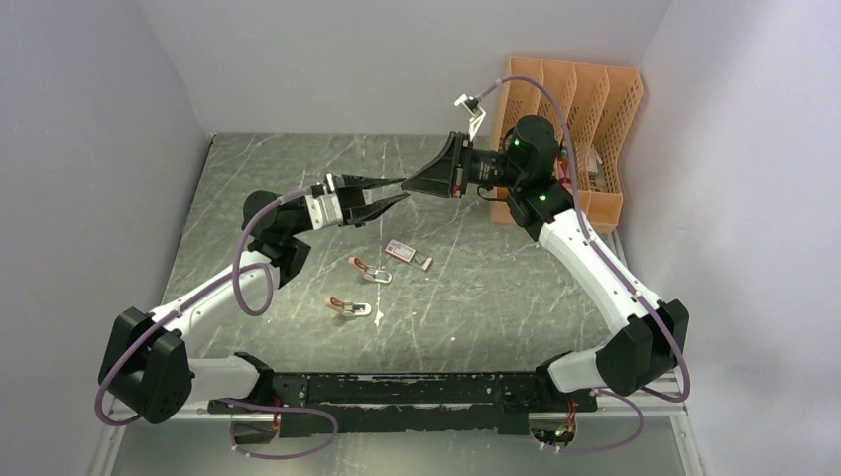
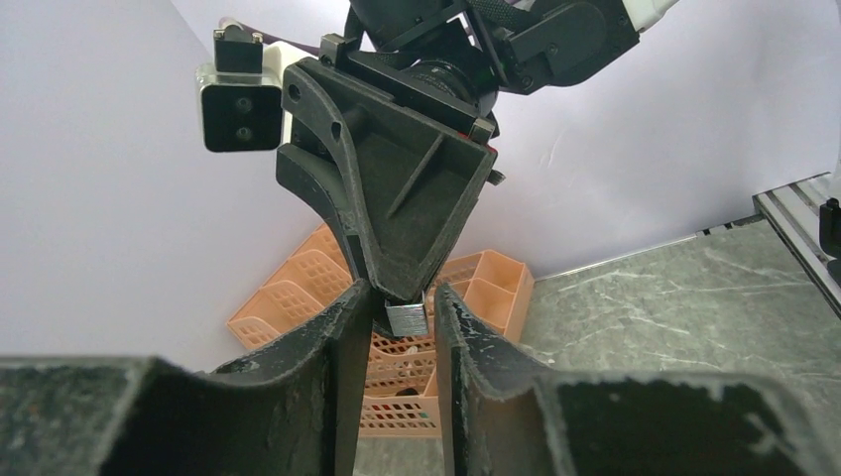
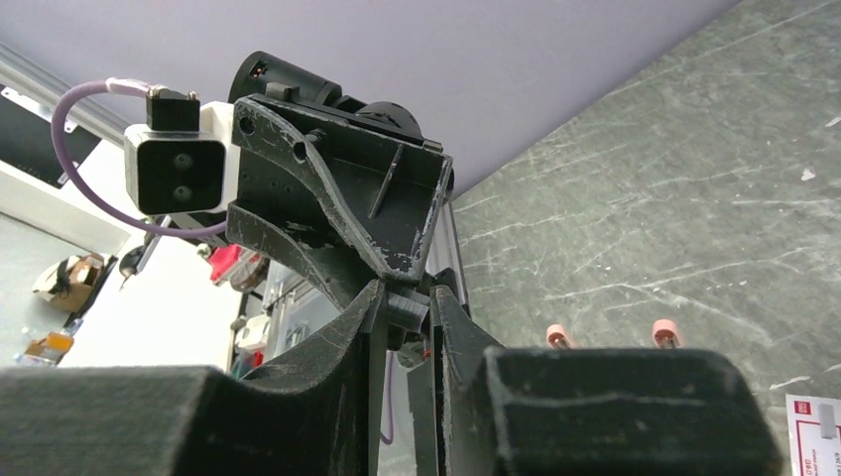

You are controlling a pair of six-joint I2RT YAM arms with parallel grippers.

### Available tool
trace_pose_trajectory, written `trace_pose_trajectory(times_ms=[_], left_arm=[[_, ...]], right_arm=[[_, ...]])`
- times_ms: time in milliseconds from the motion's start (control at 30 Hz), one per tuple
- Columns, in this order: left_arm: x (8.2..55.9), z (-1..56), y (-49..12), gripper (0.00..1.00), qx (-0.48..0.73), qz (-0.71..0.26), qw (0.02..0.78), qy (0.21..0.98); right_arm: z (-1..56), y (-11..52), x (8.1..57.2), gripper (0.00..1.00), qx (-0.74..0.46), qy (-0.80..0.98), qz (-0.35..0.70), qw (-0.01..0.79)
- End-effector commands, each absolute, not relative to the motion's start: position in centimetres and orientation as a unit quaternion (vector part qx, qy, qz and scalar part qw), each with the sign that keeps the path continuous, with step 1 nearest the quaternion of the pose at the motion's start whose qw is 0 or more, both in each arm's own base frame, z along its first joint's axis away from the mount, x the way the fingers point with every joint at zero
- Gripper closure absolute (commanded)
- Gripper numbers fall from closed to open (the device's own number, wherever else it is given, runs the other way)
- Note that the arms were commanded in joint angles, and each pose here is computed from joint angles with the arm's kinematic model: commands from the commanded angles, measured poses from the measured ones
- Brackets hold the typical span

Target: Load the staples into the stapler

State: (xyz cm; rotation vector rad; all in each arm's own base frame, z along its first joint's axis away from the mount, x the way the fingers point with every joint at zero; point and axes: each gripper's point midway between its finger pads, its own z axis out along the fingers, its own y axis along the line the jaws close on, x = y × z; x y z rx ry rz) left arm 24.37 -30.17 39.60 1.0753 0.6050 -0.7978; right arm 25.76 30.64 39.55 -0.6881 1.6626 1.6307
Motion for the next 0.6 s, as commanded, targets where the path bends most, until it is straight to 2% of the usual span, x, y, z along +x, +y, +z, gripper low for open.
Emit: trace_pose_trajectory(times_ms=[0, 567], left_arm=[[23.24, 41.14, -30.3, 0.67, 0.501, -0.364, 0.748, 0.238], [23.06, 40.81, -30.26, 0.82, 0.505, -0.362, 0.746, 0.238]], right_arm=[[40.6, 30.23, 24.84, 0.77, -0.275, 0.628, 0.633, 0.359], [40.86, 30.21, 24.84, 0.74, -0.272, 0.624, 0.636, 0.363]])
